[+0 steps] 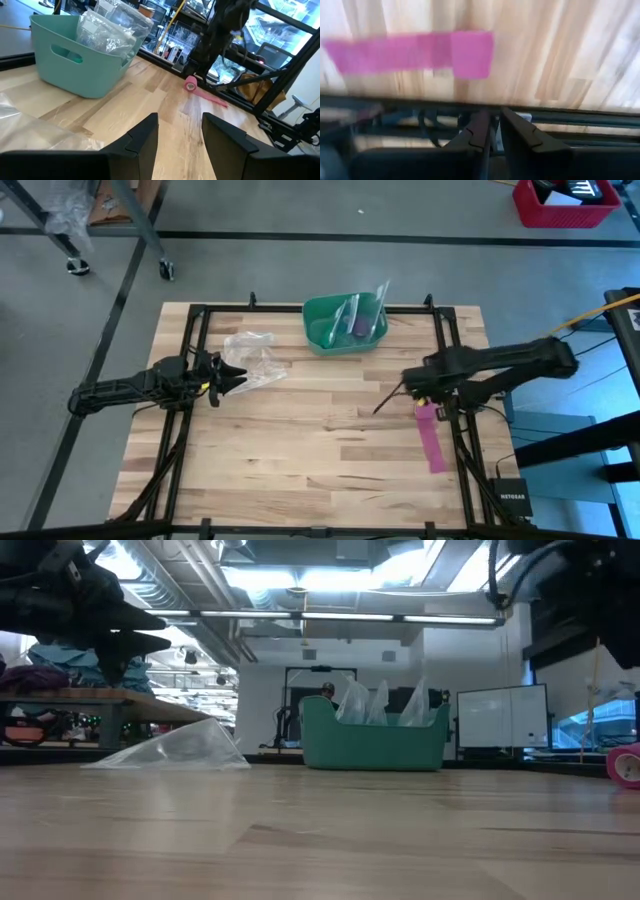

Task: Roll bandage
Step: Roll the pink bandage

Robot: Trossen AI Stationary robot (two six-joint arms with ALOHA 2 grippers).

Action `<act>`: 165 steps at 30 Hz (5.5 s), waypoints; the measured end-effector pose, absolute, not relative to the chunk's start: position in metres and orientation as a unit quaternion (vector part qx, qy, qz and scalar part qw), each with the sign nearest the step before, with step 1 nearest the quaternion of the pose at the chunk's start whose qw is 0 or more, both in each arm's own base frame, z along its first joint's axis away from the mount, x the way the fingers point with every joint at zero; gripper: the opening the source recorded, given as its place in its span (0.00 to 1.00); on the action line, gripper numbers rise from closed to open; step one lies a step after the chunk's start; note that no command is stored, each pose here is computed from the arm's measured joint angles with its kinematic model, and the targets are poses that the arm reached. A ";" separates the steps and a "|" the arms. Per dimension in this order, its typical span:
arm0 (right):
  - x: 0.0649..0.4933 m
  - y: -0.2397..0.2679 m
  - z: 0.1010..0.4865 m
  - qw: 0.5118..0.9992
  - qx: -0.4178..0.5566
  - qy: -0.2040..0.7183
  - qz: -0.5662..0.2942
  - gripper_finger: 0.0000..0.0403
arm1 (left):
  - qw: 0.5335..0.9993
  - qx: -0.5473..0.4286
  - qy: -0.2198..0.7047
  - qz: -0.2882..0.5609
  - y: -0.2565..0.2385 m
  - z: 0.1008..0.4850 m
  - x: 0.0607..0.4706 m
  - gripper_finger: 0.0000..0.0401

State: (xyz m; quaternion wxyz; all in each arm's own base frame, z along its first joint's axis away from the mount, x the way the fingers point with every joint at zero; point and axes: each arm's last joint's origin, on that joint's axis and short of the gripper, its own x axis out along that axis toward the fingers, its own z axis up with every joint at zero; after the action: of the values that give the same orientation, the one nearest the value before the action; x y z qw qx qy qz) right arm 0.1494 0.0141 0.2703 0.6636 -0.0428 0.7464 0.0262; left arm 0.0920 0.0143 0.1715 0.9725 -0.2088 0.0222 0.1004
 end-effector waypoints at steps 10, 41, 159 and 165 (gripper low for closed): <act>0.096 0.010 0.229 0.830 0.107 0.546 -0.042 0.12 | 0.973 -0.209 0.022 0.100 0.014 0.172 0.092 0.36; 0.133 0.020 0.185 0.734 0.109 0.666 0.077 0.60 | 0.972 -0.209 0.020 0.106 0.015 0.172 0.092 0.36; 0.155 0.022 0.186 0.645 0.100 0.755 0.052 0.02 | 0.972 -0.209 0.020 0.107 0.015 0.172 0.092 0.36; 0.158 0.030 0.192 0.643 0.125 0.749 0.097 0.01 | 0.972 -0.209 0.021 0.108 0.015 0.172 0.092 0.36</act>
State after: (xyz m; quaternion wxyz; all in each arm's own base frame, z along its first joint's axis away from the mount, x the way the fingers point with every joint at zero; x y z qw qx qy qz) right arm 0.1578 0.0302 0.1918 0.6430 0.1248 0.7494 0.0968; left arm 0.0919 0.0147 0.1716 0.9718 -0.2087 0.0210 0.1075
